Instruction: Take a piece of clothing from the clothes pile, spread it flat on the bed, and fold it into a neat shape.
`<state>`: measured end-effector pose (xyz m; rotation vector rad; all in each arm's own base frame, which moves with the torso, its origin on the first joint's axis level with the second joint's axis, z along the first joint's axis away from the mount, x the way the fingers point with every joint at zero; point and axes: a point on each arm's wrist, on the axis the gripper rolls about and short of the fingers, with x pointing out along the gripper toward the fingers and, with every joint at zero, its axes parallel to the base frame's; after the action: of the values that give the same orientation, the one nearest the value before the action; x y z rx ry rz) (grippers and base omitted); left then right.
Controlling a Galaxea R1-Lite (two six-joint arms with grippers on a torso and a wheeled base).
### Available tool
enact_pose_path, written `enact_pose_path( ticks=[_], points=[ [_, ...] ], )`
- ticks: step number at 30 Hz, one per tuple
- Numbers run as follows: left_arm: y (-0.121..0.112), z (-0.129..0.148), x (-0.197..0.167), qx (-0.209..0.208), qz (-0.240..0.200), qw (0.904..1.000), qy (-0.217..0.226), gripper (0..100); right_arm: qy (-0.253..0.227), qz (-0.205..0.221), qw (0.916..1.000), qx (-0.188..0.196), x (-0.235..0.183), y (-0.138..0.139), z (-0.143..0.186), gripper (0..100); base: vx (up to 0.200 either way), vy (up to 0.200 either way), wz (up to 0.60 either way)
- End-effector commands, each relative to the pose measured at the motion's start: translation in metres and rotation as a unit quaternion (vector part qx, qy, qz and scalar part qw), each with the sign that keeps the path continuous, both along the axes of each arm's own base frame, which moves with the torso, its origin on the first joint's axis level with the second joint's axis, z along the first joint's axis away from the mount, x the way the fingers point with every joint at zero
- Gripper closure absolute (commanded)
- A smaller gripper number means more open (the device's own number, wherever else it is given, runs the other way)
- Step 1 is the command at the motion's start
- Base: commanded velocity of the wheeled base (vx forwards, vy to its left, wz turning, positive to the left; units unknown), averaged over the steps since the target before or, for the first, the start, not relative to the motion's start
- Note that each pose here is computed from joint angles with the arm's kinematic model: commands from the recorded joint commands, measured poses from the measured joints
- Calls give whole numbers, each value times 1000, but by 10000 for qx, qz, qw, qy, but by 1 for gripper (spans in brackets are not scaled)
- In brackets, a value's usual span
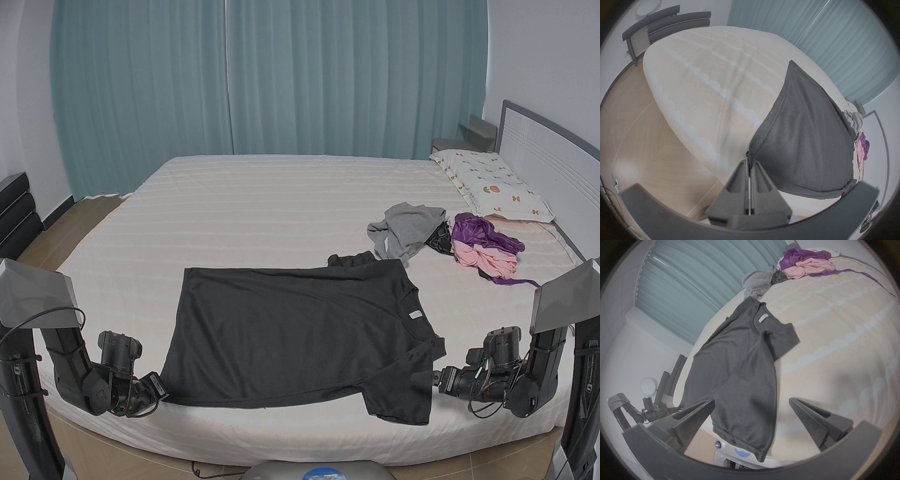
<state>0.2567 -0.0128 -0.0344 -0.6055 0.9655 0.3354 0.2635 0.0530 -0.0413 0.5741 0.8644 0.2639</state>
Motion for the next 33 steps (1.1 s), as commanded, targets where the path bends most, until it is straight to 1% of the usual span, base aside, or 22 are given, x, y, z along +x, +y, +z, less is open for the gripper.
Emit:
enact_pose_path(
  ticks=[1,5,8,12,13,19,28,33],
  points=[
    [0,0,0,1,2,10000,4,100,162,54,9998,-60,-2,4,-10,0,0,0,0],
    [0,0,0,1,2,10000,4,100,122,92,9999,-68,-1,6,-9,0,0,0,0],
    [0,0,0,1,2,10000,4,100,57,201,9998,-52,3,13,-11,0,0,0,0],
    [0,0,0,1,2,10000,4,100,47,211,9997,-87,6,16,-12,0,0,0,0],
    [0,0,0,1,2,10000,4,100,51,216,9997,-94,6,15,-12,100,0,0,0],
    [0,0,-1,-10,12,10000,4,100,94,146,9998,-118,2,11,-10,100,0,0,0],
    [0,1,-1,-10,12,10000,-4,100,238,-146,9996,-90,-19,-9,3,100,0,0,0],
    [1,2,-3,-9,12,10000,12,100,371,-154,9992,-67,-32,-12,7,100,0,0,0]
  ],
)
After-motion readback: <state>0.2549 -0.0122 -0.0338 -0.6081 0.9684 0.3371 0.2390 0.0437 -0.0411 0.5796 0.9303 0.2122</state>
